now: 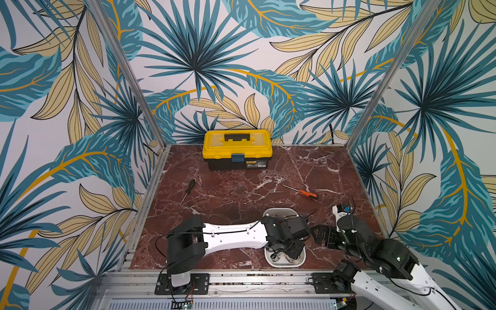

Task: Put the watch into the storage box
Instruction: Adjust the watch in the storage box, then reset both arms

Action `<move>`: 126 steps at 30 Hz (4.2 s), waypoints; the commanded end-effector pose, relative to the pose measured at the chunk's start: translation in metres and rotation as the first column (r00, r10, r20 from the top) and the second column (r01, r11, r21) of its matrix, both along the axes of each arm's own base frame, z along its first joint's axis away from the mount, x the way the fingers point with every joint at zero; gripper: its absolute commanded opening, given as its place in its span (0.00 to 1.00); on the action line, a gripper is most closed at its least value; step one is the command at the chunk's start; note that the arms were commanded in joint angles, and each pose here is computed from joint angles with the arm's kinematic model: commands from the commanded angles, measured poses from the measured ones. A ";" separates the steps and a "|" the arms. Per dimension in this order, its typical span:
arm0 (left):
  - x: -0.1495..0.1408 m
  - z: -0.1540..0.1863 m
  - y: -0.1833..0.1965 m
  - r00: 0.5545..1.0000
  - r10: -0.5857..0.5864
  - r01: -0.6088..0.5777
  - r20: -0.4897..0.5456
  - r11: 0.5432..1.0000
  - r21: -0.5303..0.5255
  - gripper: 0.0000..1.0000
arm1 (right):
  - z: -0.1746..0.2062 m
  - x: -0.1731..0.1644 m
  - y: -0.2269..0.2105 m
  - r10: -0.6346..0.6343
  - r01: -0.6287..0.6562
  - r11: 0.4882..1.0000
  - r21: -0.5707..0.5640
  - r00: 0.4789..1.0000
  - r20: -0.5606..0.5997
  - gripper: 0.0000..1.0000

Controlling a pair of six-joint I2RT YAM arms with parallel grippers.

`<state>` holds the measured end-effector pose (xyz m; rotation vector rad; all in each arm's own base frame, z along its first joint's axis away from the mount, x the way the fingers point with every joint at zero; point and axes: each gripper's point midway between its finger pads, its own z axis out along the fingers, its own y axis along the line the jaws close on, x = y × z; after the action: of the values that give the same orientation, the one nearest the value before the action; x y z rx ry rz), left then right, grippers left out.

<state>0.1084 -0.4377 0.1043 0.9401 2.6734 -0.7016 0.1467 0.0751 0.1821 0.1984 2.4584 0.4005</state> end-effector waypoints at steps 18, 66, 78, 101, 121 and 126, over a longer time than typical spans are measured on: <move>0.018 -0.051 0.021 0.999 0.014 -0.019 0.038 0.989 0.146 0.20 | -0.006 -0.001 -0.001 0.006 -0.007 1.000 -0.025 1.000 -0.016 1.00; 0.202 0.127 0.349 0.386 0.800 -0.714 0.459 0.574 -0.401 1.00 | -0.025 0.114 -0.046 -0.340 0.355 0.919 -0.171 0.934 0.112 1.00; 0.222 0.114 0.453 -0.031 0.820 -0.808 0.572 0.316 -0.497 1.00 | -0.056 0.192 -0.118 -0.509 0.528 0.841 -0.121 0.847 0.155 1.00; 0.261 0.066 0.457 -0.055 0.560 -0.719 0.827 0.553 -0.422 1.00 | -0.042 0.195 -0.134 -0.338 0.528 0.831 -0.173 0.728 0.596 1.00; 0.290 0.016 0.455 0.116 0.618 -0.683 0.777 0.618 -0.390 1.00 | -0.068 0.243 -0.114 -0.224 0.476 0.820 -0.316 0.777 0.588 1.00; 0.291 0.016 0.463 0.109 0.649 -0.688 0.753 0.596 -0.414 1.00 | -0.067 0.243 -0.114 -0.223 0.478 0.820 -0.314 0.773 0.594 1.00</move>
<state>0.3933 0.0258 0.1130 -0.1018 1.7673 0.1536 0.3872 -0.0361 0.1044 0.2926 1.8652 -0.2648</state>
